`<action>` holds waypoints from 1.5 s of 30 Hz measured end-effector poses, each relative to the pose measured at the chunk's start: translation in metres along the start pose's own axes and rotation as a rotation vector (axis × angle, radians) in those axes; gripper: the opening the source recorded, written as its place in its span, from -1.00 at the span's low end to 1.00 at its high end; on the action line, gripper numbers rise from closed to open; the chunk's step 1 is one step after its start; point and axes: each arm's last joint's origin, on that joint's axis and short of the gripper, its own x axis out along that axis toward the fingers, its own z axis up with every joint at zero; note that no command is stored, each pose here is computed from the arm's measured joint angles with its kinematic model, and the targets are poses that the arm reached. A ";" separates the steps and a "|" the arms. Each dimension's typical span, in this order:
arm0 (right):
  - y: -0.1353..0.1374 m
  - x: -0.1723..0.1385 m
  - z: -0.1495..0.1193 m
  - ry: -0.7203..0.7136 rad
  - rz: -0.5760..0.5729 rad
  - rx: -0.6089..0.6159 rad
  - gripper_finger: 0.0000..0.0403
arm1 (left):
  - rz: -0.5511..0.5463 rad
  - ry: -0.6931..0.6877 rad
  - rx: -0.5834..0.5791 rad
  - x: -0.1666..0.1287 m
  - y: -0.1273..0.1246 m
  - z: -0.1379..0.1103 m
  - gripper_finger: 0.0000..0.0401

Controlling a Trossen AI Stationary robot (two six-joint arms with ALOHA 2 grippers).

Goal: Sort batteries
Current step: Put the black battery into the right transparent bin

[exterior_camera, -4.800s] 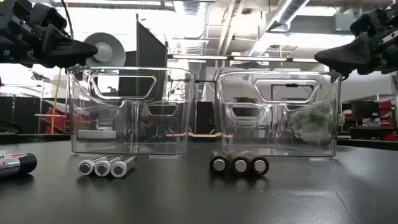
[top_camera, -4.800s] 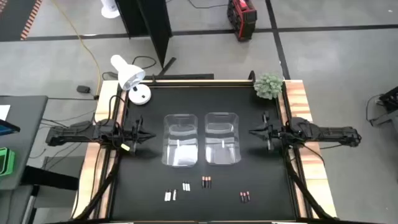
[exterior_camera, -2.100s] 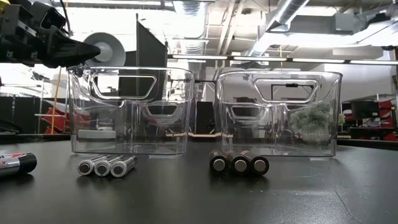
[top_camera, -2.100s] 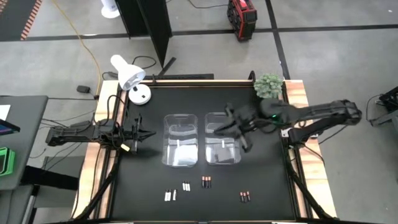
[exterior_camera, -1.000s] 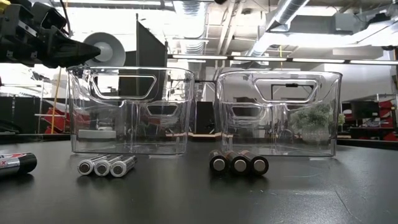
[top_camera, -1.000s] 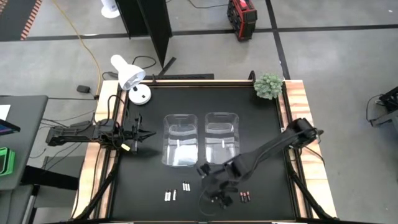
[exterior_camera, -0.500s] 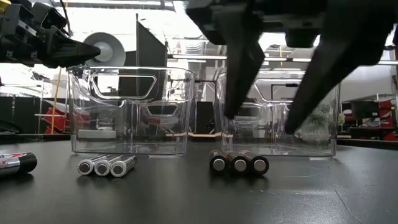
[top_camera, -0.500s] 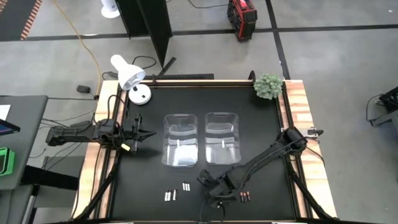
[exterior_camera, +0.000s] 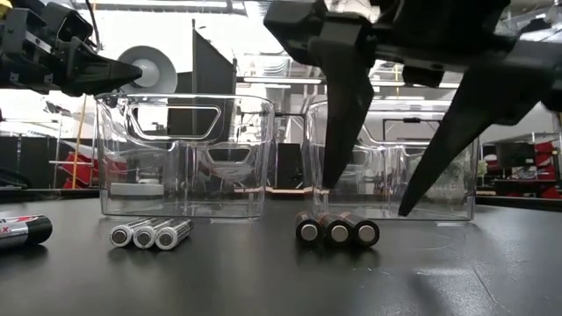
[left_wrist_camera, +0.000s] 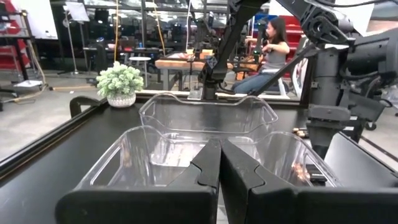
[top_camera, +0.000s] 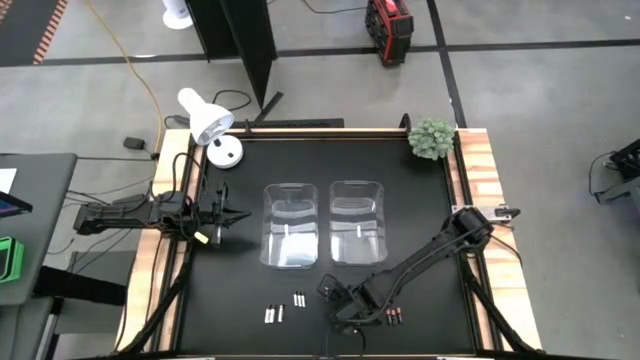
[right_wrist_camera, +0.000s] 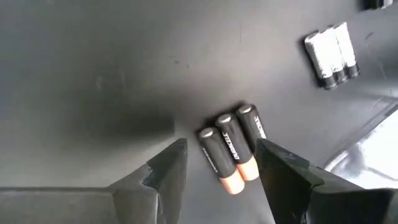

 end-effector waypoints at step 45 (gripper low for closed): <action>0.001 0.011 -0.012 0.062 0.111 -0.143 -0.28 | 0.000 0.002 -0.031 0.000 0.000 0.000 -1.00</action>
